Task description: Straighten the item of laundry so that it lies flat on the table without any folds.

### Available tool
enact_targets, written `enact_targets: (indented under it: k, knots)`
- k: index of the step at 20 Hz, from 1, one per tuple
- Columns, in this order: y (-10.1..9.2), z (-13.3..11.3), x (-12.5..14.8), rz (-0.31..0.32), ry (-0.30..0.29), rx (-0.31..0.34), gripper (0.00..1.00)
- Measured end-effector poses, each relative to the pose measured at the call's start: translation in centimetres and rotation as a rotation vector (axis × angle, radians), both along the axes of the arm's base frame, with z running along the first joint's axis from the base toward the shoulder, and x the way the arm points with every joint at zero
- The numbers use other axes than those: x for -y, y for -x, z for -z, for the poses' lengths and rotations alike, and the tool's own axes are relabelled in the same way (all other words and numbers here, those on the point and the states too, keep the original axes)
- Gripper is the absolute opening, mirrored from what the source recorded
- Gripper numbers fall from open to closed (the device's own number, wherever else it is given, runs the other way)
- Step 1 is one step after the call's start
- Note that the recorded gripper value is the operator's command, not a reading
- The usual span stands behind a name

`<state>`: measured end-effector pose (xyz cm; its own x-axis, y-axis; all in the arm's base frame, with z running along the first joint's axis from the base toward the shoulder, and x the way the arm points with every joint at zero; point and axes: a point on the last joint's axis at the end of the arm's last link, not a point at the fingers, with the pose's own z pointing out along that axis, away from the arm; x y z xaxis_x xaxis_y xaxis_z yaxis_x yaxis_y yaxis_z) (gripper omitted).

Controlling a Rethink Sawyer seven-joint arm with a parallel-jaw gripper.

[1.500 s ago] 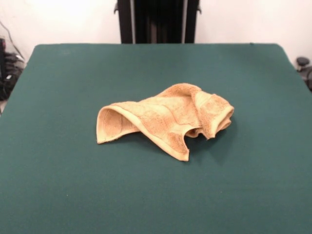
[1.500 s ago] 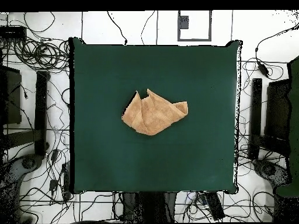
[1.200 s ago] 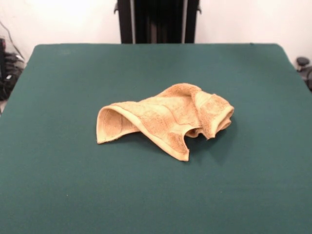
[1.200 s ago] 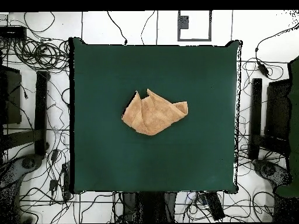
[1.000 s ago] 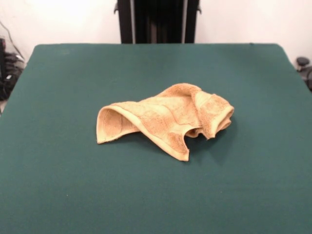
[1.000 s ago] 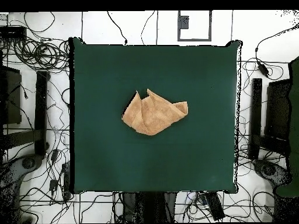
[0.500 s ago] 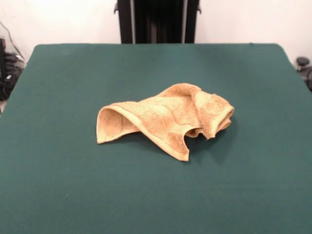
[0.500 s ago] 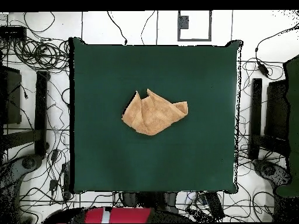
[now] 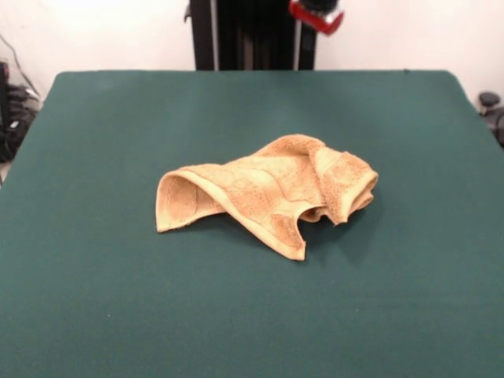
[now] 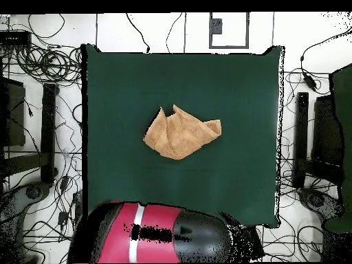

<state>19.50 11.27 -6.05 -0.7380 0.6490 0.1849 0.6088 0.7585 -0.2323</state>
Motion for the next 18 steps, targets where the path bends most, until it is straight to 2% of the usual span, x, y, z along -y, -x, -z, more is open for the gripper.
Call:
enact_targets:
  k: [2,3,8,13,18]
  knots:
    - [-0.1,2.1,0.9,-0.030,-0.014,0.026,0.00]
    - [-0.6,3.5,1.4,-0.049,-0.033,0.058,0.00]
    - [-1.6,6.8,2.7,-0.072,-0.066,0.127,0.00]
    - [-2.1,9.4,3.9,-0.088,-0.038,0.166,0.00]
    - [-2.1,10.3,4.4,-0.110,0.014,0.185,0.00]
